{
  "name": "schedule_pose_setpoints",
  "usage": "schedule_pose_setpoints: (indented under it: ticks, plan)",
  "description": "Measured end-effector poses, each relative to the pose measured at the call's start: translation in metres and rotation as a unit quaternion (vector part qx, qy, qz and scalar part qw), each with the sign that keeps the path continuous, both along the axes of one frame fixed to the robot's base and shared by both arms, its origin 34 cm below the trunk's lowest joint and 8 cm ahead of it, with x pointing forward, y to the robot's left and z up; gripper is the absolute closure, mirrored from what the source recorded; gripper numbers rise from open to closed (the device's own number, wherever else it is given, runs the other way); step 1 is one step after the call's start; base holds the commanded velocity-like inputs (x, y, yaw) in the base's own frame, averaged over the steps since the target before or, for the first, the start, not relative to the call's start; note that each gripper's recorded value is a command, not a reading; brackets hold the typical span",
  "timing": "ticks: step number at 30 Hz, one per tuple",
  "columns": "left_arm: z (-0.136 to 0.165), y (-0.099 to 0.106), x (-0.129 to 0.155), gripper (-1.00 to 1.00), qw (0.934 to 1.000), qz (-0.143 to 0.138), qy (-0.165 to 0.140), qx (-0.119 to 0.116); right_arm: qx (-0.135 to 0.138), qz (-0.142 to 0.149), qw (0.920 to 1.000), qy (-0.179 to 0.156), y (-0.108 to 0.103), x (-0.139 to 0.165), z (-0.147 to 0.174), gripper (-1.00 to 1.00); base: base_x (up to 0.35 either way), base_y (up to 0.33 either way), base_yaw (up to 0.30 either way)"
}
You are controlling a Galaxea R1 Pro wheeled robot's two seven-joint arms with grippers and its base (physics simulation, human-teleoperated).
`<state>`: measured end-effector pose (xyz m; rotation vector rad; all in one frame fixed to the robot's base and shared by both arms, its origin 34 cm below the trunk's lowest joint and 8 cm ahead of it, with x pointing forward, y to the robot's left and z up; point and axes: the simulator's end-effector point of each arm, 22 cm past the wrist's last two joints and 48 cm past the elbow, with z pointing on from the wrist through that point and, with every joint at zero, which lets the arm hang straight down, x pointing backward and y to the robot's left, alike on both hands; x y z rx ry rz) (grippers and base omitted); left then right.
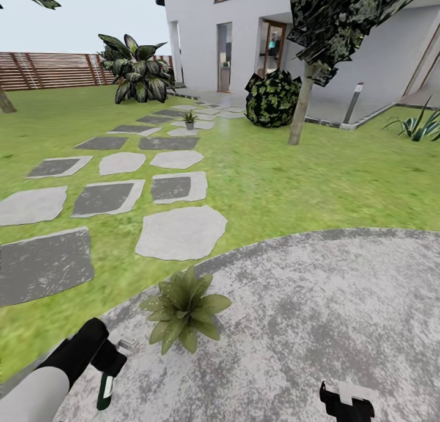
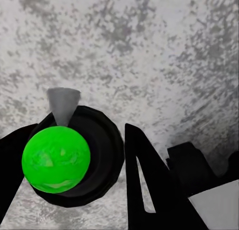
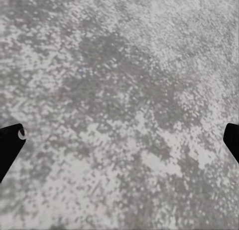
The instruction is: Pick up the pesticide atomizer in the garden and spray insectifuge to fully cover both potted plants in the garden.
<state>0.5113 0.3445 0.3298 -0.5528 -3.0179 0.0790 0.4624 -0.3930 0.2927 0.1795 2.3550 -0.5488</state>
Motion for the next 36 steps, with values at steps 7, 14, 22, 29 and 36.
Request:
schedule_pose_setpoints:
  ticks: [7, 14, 22, 29, 36]
  plan:
    - [-0.002, -0.004, 0.011, 1.00, 0.9996, 0.000, -0.024, 0.014, -0.001, 0.002, 1.0000, 0.000, -0.002, 0.000, 0.000, -1.00, 0.000, 0.000, 0.002]
    - [-0.003, -0.022, 0.025, 1.00, 0.9978, 0.001, -0.060, -0.028, 0.000, 0.001, 1.0000, 0.000, 0.000, 0.000, 0.000, -1.00, 0.000, 0.000, 0.036]
    - [-0.011, -0.008, 0.017, 1.00, 0.9984, 0.002, -0.056, 0.004, 0.000, 0.001, 1.0000, 0.000, 0.001, 0.000, 0.000, -1.00, 0.080, 0.000, 0.265]
    - [-0.013, -0.003, 0.016, 1.00, 0.9982, 0.005, -0.058, 0.015, 0.000, 0.000, 1.0000, 0.000, 0.000, 0.000, 0.000, -1.00, 0.094, 0.000, 0.174]
    - [-0.013, -0.009, 0.017, 1.00, 0.9982, 0.002, -0.058, 0.013, 0.000, 0.000, 1.0000, 0.000, 0.000, 0.000, 0.000, -1.00, 0.230, 0.000, 0.007]
